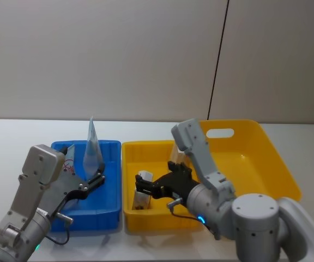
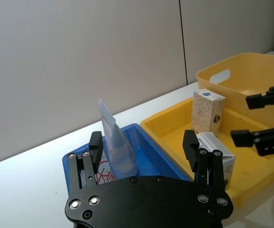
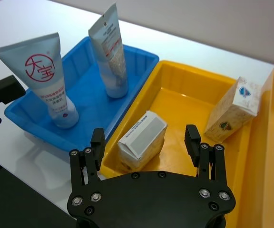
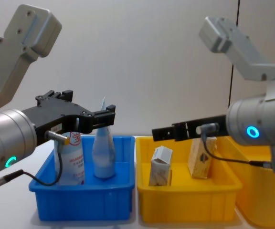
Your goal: Bimanual collaborative sorting of washing and personal care products
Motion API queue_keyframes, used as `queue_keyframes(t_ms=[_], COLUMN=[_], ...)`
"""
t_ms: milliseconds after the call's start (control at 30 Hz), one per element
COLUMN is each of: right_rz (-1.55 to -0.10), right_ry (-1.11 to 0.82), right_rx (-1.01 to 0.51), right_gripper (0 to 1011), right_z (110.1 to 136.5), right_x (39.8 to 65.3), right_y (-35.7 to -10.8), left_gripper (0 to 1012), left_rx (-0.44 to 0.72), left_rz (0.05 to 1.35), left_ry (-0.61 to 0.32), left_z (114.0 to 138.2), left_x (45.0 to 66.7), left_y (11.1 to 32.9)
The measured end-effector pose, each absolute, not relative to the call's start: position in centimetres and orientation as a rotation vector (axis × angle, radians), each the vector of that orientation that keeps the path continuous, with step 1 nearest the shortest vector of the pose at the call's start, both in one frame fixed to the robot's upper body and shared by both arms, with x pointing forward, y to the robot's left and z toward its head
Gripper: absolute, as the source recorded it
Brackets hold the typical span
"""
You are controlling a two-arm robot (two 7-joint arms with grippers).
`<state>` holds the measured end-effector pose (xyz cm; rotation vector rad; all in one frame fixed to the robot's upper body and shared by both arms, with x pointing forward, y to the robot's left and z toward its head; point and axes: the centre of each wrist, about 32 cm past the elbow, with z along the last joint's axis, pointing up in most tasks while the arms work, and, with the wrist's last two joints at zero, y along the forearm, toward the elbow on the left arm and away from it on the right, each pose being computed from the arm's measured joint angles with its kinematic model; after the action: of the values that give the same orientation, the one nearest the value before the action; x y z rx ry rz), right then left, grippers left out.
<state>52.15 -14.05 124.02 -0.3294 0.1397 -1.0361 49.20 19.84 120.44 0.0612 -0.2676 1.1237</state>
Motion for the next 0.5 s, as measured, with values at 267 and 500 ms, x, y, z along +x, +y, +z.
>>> queue_keyframes(t_ms=[267,500], right_rz=[-1.06,-1.091], right_ry=[0.188,0.226], right_rx=[-0.371,-0.394], right_gripper=[1002,1002], right_z=[123.5,122.8], right_x=[52.5,52.8], right_y=[-12.5,-11.6], left_gripper=[1001,1002], left_rx=[0.061,0.061], left_rz=[1.124,1.124], left_ry=[-0.268,-0.268], left_z=[120.4,120.4], left_x=[49.2,49.2], left_y=[19.8,19.8])
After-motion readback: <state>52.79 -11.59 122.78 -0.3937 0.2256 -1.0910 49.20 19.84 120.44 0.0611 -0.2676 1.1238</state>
